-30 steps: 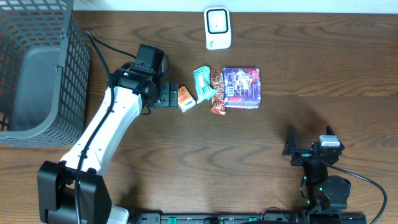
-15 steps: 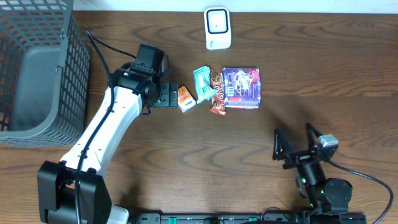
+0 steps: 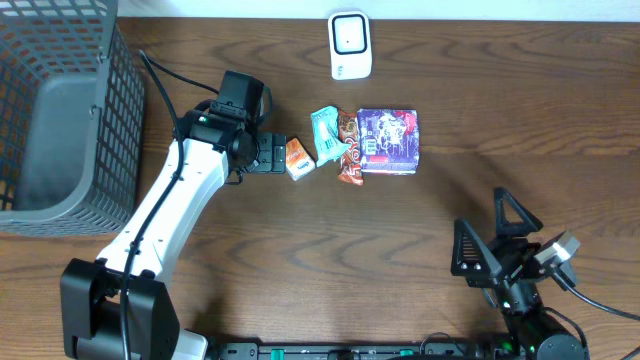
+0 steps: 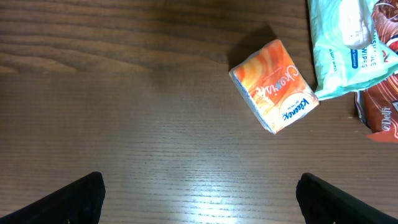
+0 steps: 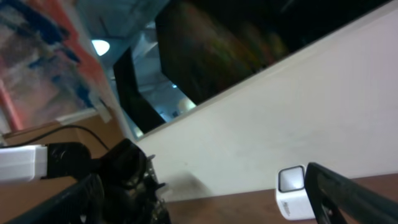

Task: Scan the item barcode
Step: 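Raise the right gripper and reach it toward the purple box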

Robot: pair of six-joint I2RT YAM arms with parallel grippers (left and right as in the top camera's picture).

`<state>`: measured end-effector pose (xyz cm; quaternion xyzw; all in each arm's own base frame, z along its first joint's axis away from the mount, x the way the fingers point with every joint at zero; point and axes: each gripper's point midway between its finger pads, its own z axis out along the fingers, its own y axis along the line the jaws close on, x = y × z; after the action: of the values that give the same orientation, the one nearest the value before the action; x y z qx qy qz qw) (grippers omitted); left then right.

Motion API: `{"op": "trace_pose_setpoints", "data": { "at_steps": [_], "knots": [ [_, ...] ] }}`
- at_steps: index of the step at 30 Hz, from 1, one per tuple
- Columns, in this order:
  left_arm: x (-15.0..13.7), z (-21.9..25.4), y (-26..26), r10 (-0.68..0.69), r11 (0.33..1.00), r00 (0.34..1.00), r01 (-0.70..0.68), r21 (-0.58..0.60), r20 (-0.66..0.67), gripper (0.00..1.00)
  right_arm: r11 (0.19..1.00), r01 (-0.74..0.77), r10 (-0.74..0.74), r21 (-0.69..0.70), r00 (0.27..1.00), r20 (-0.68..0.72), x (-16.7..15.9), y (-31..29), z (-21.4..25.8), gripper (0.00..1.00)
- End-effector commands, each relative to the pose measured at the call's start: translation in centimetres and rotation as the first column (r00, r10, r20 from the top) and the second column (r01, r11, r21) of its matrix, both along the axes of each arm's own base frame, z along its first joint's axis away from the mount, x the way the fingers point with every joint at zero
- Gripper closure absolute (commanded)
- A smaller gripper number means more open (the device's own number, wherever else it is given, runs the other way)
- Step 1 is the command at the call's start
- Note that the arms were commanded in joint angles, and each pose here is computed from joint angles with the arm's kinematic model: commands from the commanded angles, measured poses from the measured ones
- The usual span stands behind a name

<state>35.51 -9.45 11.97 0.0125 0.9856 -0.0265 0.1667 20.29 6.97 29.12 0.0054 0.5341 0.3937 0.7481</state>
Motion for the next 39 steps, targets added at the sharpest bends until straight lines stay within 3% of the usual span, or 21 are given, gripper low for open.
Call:
{"op": "trace_pose_setpoints", "data": {
  "at_steps": [1, 8, 14, 22, 27, 39],
  "knots": [
    [0.1, -0.1, 0.2, -0.010, 1.000, 1.000, 0.010, 0.017, 0.000, 0.02, 0.995, 0.069, -0.071, -0.074, 0.997, -0.024, 0.5, -0.5, 1.5, 0.01],
    [0.1, -0.1, 0.2, -0.010, 1.000, 1.000, 0.010, 0.017, 0.000, 0.02, 0.939, -0.002, -0.108, -0.343, 0.948, -0.301, 5.2, 0.4, 0.0, 0.01],
    [0.1, -0.1, 0.2, -0.010, 1.000, 1.000, 0.010, 0.017, 0.000, 0.02, 0.892, -0.185, -0.086, -0.411, 0.825, -0.559, 9.5, 1.0, -1.7, 0.01],
    [0.1, -0.1, 0.2, -0.010, 1.000, 1.000, 0.010, 0.017, 0.000, 0.02, 0.854, -0.378, -0.068, -0.357, 0.599, -0.798, 13.5, 2.2, -4.4, 0.01],
    [0.1, -0.1, 0.2, -0.010, 1.000, 1.000, 0.010, 0.017, 0.000, 0.02, 0.888, -0.423, 0.054, -0.178, 0.482, -0.874, 14.2, 3.8, -6.1, 0.01],
    [0.1, -0.1, 0.2, -0.010, 1.000, 1.000, 0.010, 0.017, 0.000, 0.02, 0.888, -0.430, 0.059, -0.160, 0.453, -0.890, 14.3, 3.9, -7.0, 0.01]
  ]
}}
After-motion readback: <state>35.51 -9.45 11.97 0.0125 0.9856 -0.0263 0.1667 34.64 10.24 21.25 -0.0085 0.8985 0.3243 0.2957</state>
